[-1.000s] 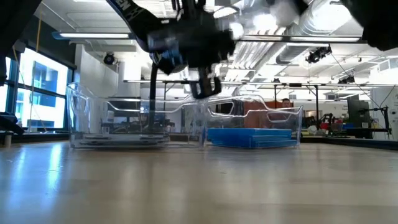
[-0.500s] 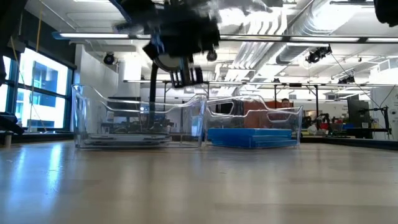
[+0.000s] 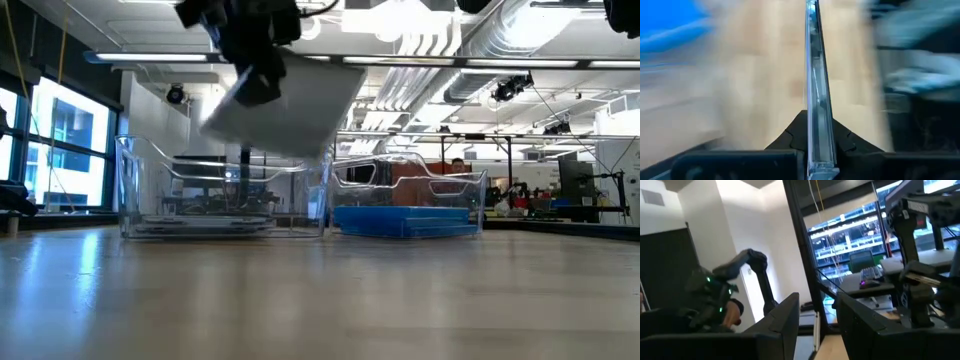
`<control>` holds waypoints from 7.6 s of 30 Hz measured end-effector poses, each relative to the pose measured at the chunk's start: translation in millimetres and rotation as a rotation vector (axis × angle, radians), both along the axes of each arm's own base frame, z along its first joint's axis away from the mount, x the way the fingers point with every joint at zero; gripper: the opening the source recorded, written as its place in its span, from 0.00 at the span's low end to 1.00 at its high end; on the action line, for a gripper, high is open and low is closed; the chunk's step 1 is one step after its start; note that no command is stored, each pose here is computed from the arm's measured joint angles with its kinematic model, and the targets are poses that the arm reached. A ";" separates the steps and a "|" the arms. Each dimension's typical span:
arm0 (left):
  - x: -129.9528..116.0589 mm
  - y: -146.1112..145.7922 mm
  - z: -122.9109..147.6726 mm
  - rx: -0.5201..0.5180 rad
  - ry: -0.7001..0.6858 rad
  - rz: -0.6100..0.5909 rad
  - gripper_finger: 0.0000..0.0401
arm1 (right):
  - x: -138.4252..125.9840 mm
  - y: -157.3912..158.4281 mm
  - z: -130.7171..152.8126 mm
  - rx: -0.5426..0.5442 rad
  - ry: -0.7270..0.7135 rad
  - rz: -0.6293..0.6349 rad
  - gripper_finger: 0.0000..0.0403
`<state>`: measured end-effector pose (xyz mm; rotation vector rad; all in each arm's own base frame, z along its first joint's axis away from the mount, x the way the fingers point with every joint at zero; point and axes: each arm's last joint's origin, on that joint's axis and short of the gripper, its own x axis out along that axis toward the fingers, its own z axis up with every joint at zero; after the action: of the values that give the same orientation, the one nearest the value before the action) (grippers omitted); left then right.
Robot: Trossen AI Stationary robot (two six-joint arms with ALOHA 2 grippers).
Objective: Pick & place jewel cases by type
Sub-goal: Put the black CD case into the left transparent bin, then return to Home Position
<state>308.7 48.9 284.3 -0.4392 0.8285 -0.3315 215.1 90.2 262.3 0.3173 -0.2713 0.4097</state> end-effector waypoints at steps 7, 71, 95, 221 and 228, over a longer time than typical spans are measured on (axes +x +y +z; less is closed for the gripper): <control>-11.3 5.5 14.0 0.212 0.005 0.208 0.05 | 0.5 0.1 -1.8 -0.006 0.019 -0.005 0.29; -67.2 72.7 -6.5 0.295 0.539 0.090 0.14 | 5.6 -3.6 -18.8 -0.040 0.198 -0.164 0.29; -56.1 83.6 39.1 0.405 0.571 0.111 0.38 | 5.5 -3.6 -18.7 -0.050 0.194 -0.167 0.29; -214.9 -71.8 -112.1 0.325 -0.808 0.112 0.38 | -114.4 -74.6 -83.5 -0.315 0.156 -0.449 0.29; -214.9 -71.8 -112.1 0.325 -0.808 0.113 0.38 | -114.3 -74.6 -83.6 -0.315 0.157 -0.449 0.29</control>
<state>93.8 -22.9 172.2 -0.0242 0.0592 -0.2325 100.8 15.6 178.7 -0.0255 -0.1153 -0.0192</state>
